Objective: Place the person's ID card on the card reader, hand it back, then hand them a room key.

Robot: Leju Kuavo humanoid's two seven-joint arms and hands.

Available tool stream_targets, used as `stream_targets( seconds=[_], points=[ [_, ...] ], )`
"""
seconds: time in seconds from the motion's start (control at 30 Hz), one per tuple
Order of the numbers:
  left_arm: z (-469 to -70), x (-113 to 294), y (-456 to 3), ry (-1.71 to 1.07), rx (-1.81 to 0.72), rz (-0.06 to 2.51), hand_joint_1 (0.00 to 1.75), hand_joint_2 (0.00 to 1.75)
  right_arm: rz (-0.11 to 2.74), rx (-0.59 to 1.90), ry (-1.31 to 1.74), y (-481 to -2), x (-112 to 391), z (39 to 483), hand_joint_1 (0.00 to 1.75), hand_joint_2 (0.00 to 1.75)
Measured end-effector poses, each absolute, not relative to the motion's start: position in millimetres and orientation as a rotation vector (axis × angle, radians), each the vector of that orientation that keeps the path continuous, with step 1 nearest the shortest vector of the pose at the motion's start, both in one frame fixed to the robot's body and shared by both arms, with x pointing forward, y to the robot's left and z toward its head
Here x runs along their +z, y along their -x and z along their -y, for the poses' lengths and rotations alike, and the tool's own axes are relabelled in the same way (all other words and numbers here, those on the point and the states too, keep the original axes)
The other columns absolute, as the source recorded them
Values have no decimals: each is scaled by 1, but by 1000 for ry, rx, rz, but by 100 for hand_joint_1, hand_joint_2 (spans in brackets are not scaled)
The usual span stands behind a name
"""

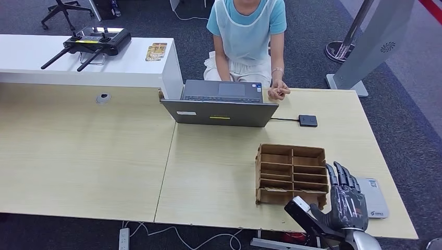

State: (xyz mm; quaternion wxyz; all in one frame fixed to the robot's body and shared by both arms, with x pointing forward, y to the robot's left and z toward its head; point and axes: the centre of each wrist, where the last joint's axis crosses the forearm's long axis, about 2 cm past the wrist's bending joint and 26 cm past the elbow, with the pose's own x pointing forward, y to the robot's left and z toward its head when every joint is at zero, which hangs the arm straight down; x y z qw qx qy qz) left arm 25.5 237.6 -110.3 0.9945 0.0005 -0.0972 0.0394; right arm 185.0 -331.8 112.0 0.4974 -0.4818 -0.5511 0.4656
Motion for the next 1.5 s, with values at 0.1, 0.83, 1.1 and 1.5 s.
stream_targets(
  seconds=[0.1,0.83,1.1,1.5],
  points=[
    [-237,-110,-26,-1,79,198,0,0,1338,1128,1170,-187,111,333,0,175],
    [-237,-110,-26,0,83,199,0,0,1352,1138,1181,-190,106,326,0,175],
    [-236,-110,-26,1,83,199,0,0,1355,1146,1180,-191,105,324,0,175],
    [-235,-110,-25,4,85,198,0,0,1358,1150,1179,-193,105,324,23,175]
  ],
)
